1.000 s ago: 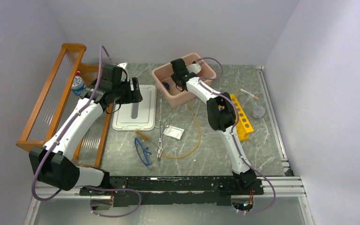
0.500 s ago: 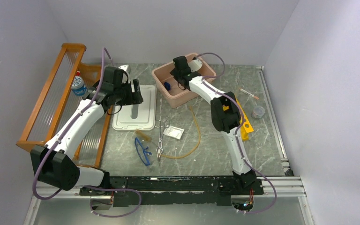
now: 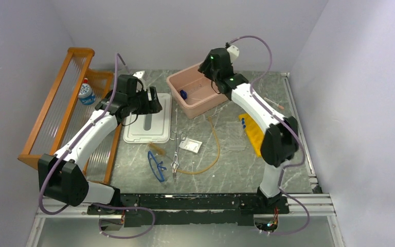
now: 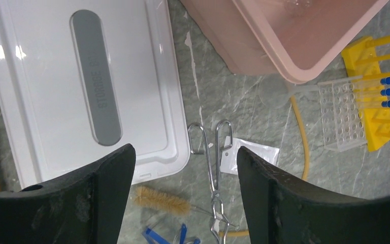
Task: Organize the chemistry lab equipment
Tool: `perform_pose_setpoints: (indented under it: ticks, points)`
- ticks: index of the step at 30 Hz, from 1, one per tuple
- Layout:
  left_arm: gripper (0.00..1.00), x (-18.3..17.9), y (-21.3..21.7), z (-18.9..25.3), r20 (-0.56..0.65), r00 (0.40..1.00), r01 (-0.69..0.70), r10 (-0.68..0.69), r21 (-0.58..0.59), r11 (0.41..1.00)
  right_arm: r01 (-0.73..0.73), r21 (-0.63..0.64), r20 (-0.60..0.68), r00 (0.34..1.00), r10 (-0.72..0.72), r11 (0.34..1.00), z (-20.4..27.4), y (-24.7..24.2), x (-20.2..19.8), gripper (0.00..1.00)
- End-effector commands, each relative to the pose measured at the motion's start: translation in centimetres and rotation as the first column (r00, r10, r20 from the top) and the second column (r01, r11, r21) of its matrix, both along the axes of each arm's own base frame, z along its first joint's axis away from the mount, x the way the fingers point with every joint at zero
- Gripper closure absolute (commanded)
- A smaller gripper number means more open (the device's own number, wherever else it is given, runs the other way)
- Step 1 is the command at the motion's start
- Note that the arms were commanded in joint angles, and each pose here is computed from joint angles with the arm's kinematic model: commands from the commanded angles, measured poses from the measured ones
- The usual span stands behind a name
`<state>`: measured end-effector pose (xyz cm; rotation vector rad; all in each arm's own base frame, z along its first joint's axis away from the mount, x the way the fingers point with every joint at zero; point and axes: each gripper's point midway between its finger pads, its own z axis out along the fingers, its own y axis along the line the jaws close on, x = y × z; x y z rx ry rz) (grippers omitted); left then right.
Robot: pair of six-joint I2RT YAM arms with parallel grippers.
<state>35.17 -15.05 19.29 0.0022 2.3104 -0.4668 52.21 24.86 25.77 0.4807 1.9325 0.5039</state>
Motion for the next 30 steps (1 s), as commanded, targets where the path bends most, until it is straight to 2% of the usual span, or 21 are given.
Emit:
perform_pose_setpoints:
  ticks: [1, 4, 7, 11, 15, 19, 25, 30]
  points:
    - [0.24, 1.9, -1.4, 0.7, 0.069, 0.997, 0.044, -0.041, -0.051, 0.998, -0.025, -0.171, -0.014, 1.000, 0.023, 0.985, 1.2, -4.1, -5.2, 0.42]
    - [0.24, 2.2, -1.5, 0.4, 0.068, 0.997, 0.046, -0.043, -0.048, 0.998, -0.067, -0.236, -0.093, 0.995, 0.046, 0.969, -0.5, -5.9, -9.5, 0.43]
    - [0.24, 2.2, -1.5, 0.0, 0.063, 0.997, 0.042, -0.039, -0.049, 0.998, -0.106, -0.320, -0.237, 0.971, 0.029, 0.942, -5.0, -7.7, -14.3, 0.43]
    - [0.24, 2.1, -1.6, -0.3, 0.048, 0.998, 0.040, -0.037, -0.057, 0.998, -0.196, -0.376, -0.392, 0.919, 0.036, 0.906, -10.2, -8.2, -19.9, 0.44]
    - [0.25, 1.8, -1.5, -0.2, 0.035, 0.999, 0.026, -0.023, -0.066, 0.997, -0.245, -0.392, -0.541, 0.841, -0.007, 0.887, -14.9, -8.2, -23.5, 0.44]
    - [0.25, 1.5, -1.6, 0.0, 0.031, 0.999, 0.031, -0.029, -0.072, 0.997, -0.309, -0.342, -0.595, 0.802, 0.050, 0.888, -18.6, -7.2, -24.5, 0.48]
    - [0.25, 0.8, -1.2, 0.1, 0.025, 0.999, 0.032, -0.030, -0.062, 0.998, -0.321, -0.323, -0.639, 0.768, 0.046, 0.890, -21.9, -7.5, -25.9, 0.60]
    - [0.25, 0.4, -0.9, 0.1, 0.023, 0.999, 0.029, -0.028, -0.050, 0.998, -0.383, -0.271, -0.673, 0.732, 0.111, 0.883, -24.2, -6.8, -27.0, 0.61]
